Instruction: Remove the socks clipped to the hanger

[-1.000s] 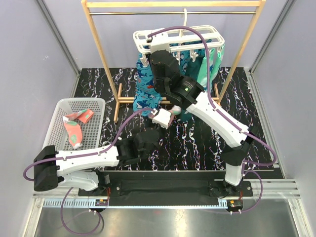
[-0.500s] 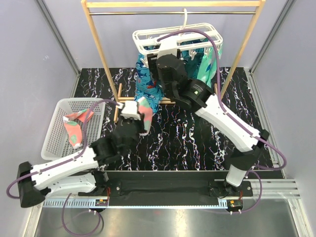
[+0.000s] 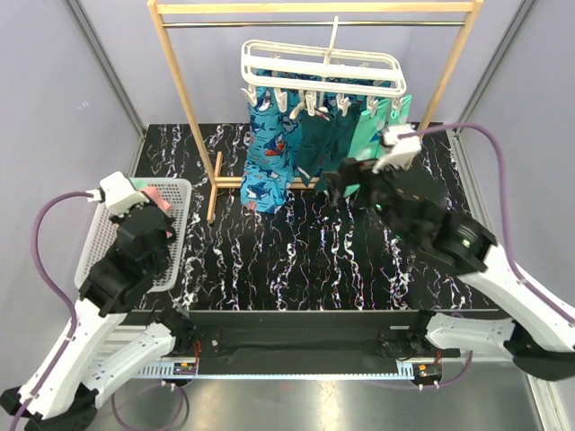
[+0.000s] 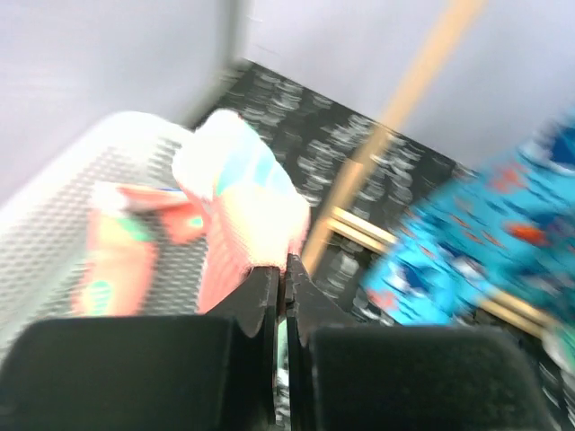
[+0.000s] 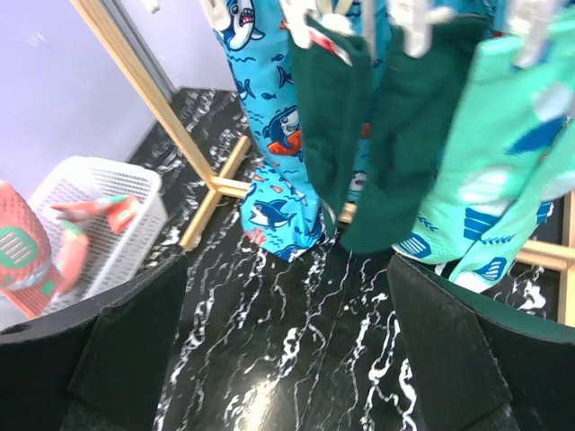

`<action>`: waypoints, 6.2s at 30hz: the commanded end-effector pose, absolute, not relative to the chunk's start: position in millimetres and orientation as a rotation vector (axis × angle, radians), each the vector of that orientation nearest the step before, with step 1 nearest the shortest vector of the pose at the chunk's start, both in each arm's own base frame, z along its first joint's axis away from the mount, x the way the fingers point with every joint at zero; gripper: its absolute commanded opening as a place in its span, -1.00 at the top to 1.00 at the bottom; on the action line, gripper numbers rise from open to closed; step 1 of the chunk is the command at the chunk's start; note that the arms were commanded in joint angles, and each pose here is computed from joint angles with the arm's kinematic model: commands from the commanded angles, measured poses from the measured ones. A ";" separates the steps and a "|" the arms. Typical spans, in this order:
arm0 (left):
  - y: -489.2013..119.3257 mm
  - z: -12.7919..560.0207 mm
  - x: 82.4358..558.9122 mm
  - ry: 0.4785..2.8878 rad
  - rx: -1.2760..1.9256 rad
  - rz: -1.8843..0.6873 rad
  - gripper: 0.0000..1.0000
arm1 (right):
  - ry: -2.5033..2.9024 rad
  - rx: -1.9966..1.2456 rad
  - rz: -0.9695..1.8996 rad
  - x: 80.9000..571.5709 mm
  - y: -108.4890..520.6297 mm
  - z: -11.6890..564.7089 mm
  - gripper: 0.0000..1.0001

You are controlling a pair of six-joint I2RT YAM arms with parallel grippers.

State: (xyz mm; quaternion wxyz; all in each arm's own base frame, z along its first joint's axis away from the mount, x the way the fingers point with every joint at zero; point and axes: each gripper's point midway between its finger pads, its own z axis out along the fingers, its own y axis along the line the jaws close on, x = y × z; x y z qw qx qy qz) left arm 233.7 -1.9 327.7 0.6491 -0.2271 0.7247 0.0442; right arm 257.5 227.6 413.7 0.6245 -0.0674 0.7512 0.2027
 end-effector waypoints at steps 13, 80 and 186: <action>97.0 193.4 284.0 2.087 -0.835 0.396 0.80 | 1.715 -0.074 0.655 190.5 160.6 401.8 -1.00; -329.5 303.1 344.2 1.606 0.399 -0.613 1.00 | 1.808 0.044 0.583 200.6 156.4 410.0 -0.83; -379.5 303.6 248.3 1.498 0.485 -0.378 1.00 | 1.649 -0.079 -0.170 398.7 241.5 469.0 1.00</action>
